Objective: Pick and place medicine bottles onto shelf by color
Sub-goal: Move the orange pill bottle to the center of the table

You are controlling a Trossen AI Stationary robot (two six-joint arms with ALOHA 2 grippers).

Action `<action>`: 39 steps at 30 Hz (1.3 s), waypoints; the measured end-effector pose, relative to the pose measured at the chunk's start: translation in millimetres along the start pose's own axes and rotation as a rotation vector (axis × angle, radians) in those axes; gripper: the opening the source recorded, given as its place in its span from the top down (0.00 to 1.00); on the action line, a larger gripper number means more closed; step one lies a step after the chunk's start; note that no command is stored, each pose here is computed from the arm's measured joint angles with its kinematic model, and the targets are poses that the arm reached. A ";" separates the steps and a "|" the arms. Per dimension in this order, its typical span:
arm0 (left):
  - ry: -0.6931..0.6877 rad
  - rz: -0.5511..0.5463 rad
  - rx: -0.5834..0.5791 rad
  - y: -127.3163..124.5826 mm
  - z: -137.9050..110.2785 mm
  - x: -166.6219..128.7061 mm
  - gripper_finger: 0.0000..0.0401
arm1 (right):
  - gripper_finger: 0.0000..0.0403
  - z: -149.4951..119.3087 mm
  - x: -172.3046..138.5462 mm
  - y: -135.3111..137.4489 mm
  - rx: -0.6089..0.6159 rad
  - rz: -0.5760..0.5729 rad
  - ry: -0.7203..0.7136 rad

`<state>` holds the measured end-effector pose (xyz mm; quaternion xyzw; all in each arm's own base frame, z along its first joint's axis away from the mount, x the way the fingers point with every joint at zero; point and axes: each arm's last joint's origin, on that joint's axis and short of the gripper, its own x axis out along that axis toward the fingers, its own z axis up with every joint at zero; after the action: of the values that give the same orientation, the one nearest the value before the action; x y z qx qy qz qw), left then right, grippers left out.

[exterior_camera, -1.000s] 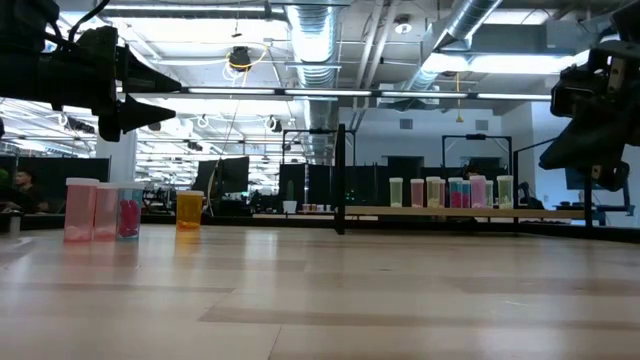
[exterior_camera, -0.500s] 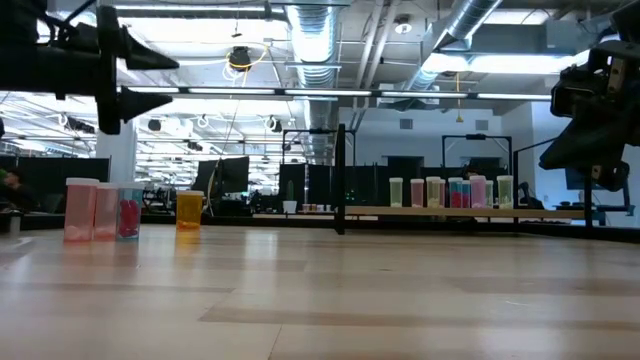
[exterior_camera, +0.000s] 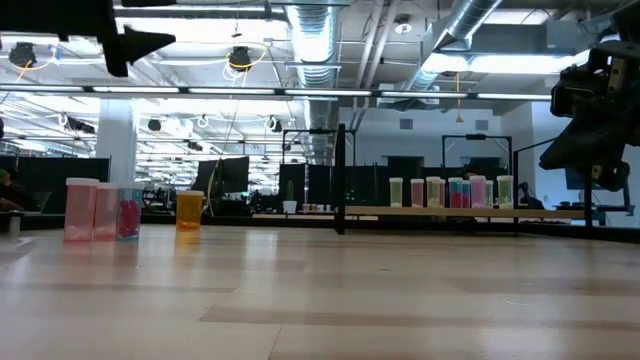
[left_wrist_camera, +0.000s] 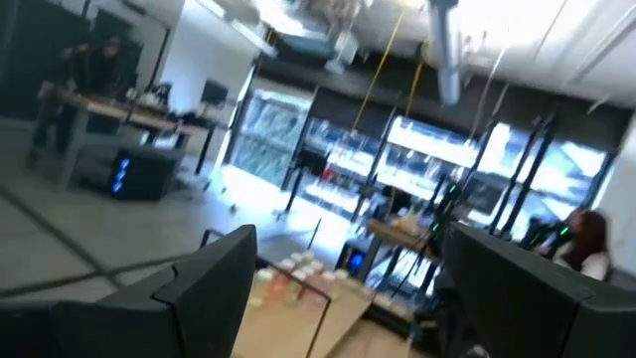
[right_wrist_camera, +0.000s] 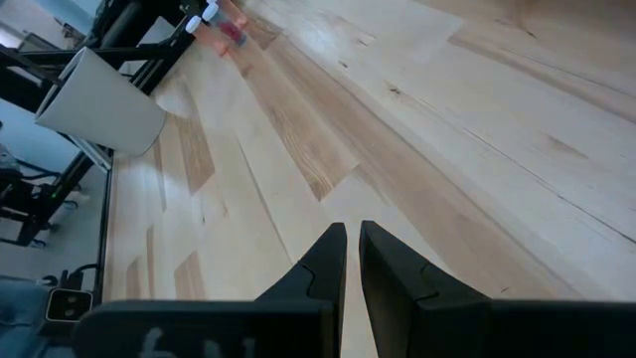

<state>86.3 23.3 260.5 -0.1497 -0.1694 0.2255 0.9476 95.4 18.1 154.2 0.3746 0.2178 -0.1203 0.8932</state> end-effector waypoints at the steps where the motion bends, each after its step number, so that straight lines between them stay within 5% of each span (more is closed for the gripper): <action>1: 0.019 0.014 0.007 -2.3 4.9 2.8 0.22 | 0.86 0.0 0.0 0.0 0.000 0.000 0.000; 10: 0.247 0.307 0.072 -22.6 38.1 45.7 0.22 | 0.86 -0.1 0.1 -0.1 0.000 0.000 0.000; 20: 0.470 0.784 -0.117 -27.1 20.6 113.7 0.22 | 0.86 -0.2 0.1 -0.2 0.000 -0.001 0.000; 27: 0.653 1.038 -0.294 -4.9 11.3 158.4 0.22 | 0.86 -0.2 0.1 -0.2 0.000 -0.001 0.000; 39: 1.121 1.367 -0.638 68.9 -18.6 201.4 0.22 | 0.86 -0.2 0.2 -0.2 0.000 -0.001 0.001</action>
<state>236.9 174.6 270.1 -0.5561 0.3826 0.5711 0.4672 95.4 18.1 153.8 0.3744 0.2184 -0.1204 0.8931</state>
